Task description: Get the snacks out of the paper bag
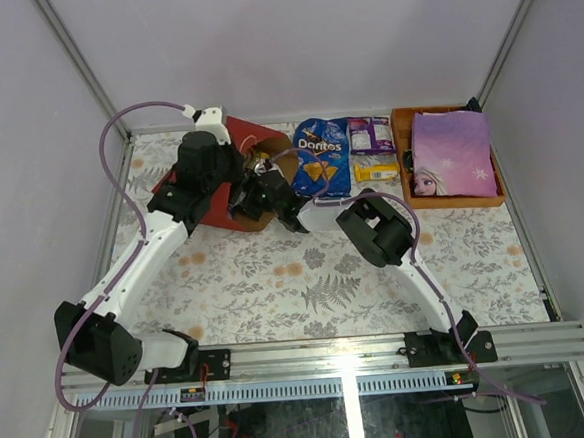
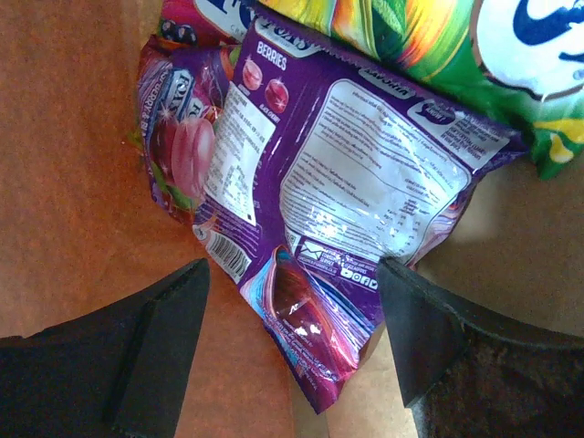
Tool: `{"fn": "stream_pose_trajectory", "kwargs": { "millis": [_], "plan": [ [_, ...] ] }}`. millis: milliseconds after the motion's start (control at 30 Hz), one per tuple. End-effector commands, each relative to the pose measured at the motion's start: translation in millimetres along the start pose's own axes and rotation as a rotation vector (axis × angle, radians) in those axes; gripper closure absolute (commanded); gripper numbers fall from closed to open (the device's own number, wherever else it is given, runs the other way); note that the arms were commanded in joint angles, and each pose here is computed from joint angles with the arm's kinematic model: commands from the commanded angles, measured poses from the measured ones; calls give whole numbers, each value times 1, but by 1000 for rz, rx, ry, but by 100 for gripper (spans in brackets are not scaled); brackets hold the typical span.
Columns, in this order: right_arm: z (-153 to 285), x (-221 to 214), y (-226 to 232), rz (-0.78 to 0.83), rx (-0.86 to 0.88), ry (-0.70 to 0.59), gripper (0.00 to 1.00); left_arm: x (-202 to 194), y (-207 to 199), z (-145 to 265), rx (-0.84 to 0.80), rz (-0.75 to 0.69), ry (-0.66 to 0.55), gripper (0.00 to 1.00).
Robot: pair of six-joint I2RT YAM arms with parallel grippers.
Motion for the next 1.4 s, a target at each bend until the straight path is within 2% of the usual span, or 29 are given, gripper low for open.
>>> {"fn": "stream_pose_trajectory", "kwargs": {
  "millis": [0, 233, 467, 533, 600, 733, 800, 833, 1067, 1367],
  "plan": [
    [-10, 9, 8, 36, 1, -9, 19, 3, -6, -4, -28, 3, 6, 100],
    [-17, 3, -8, 18, -84, 39, 23, 1, -6, -6, -21, -1, 14, 100],
    [-19, 3, -21, 16, -260, 53, 19, 0, -6, -9, -21, 0, 20, 100],
    [-22, 3, -22, 20, -268, 64, 22, -1, -6, -10, -21, 1, 25, 100],
    [-25, 2, -23, 17, -270, 77, 31, 0, -7, -10, -24, 1, 24, 100],
    [-29, -3, -25, -2, -213, 112, 72, -1, -6, -11, -18, -1, 30, 100],
    [-30, -2, -22, -8, -169, 119, 97, -1, -5, -10, -8, -2, 27, 100],
    [-28, 0, -19, -4, -153, 115, 100, -1, -4, -11, -4, -4, 28, 100],
    [14, 19, 31, 127, -75, 12, 100, -2, 3, -11, 78, -21, 13, 100],
    [107, 33, 67, 207, -35, -106, 100, -4, 11, -10, 153, -22, -20, 100]
  ]
}}
Point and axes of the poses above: each gripper's point midway between its finger pads, its own z axis back along the fingers, its own y axis along the line the jaws close on, x = y × z, the point moved 10 cm from there along z, back along the fingers, and after that the axes turned 2 degrees about z, right-handed, at the moved point
